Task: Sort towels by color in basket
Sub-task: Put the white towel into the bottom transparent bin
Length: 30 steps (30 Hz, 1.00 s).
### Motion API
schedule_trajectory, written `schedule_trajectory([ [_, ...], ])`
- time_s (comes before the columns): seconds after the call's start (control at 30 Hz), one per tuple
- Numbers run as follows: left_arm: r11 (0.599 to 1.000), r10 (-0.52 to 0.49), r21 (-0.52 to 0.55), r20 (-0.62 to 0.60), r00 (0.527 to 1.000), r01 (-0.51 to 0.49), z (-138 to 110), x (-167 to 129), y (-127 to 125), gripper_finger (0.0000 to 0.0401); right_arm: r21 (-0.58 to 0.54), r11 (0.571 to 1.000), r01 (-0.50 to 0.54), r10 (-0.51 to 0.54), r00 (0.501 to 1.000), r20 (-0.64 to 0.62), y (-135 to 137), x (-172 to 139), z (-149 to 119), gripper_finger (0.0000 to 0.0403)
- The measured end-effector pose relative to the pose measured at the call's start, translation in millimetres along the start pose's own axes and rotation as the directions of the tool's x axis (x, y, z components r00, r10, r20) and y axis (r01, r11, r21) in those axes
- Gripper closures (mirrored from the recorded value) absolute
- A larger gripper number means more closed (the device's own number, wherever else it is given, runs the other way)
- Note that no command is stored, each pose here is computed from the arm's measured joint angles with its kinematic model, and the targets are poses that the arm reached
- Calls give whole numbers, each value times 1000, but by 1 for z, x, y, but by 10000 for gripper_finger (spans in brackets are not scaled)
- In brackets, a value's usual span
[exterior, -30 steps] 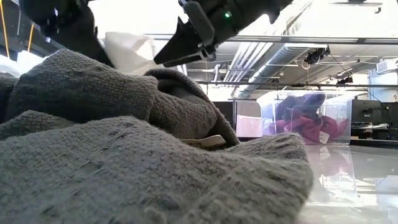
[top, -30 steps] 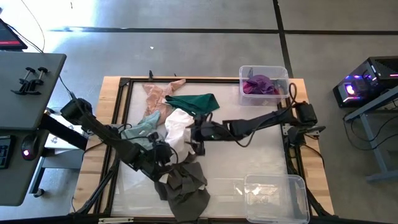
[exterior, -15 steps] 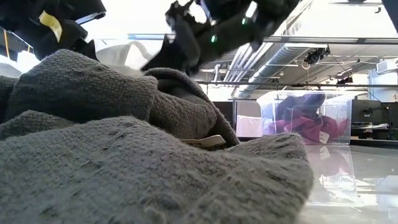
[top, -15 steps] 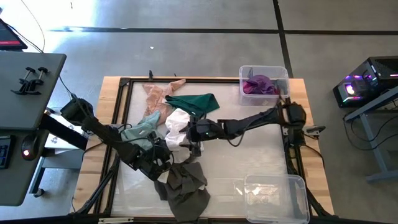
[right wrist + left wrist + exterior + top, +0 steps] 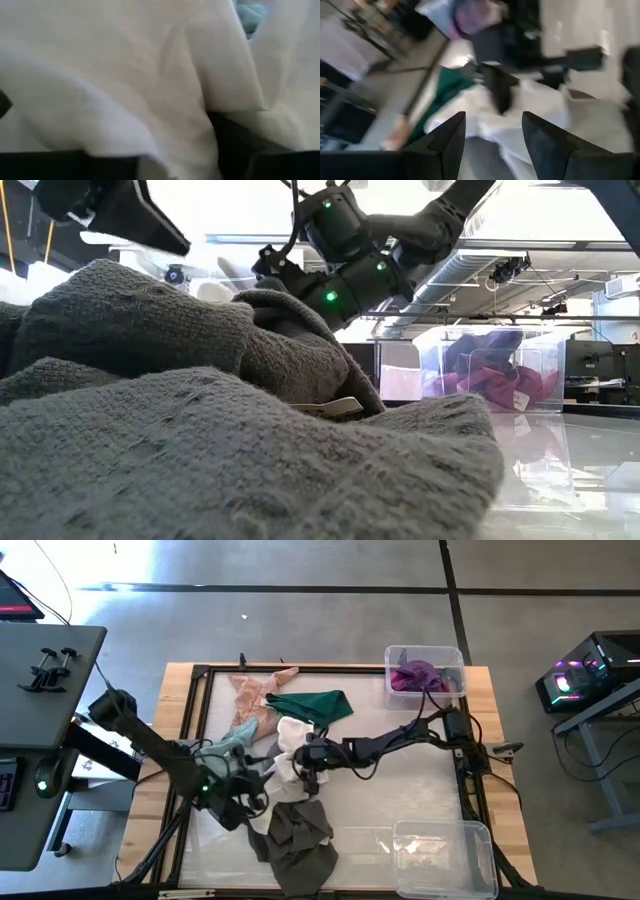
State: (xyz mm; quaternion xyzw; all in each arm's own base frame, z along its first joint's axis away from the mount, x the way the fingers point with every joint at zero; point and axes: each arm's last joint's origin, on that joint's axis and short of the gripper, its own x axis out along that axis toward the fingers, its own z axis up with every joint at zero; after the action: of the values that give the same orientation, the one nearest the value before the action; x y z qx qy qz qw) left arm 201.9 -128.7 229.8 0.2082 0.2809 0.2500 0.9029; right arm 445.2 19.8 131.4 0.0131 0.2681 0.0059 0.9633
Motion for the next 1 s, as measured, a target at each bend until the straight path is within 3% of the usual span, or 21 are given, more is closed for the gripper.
schedule_trajectory([
  [0.13,998,57,6,17,998,-57,-6,-11,12,217,11,1000,-1,1,1000,29,2,0,3,309],
  [0.27,990,116,-76,-35,993,-118,-21,-16,27,217,28,999,-16,13,993,116,7,-3,13,387],
  [0.37,976,160,-139,-74,984,-169,-38,-14,32,217,18,1000,-13,10,988,152,14,-20,32,385],
  [0.47,966,179,-175,-88,980,-193,-56,-9,31,217,-41,997,61,-51,976,212,26,-53,61,377],
  [0.63,947,180,-256,-68,981,-192,-84,1,22,217,-193,963,186,-120,943,311,57,-123,103,394],
  [0.77,939,162,-300,-39,986,-167,-97,8,14,217,-229,937,262,-160,909,386,82,-184,124,393],
  [0.87,939,149,-310,-16,989,-147,-100,11,10,217,-211,949,236,-138,908,395,95,-230,129,388],
  [1.0,943,144,-306,11,990,-134,-99,12,6,217,-83,992,94,-55,921,385,102,-292,128,391],
])
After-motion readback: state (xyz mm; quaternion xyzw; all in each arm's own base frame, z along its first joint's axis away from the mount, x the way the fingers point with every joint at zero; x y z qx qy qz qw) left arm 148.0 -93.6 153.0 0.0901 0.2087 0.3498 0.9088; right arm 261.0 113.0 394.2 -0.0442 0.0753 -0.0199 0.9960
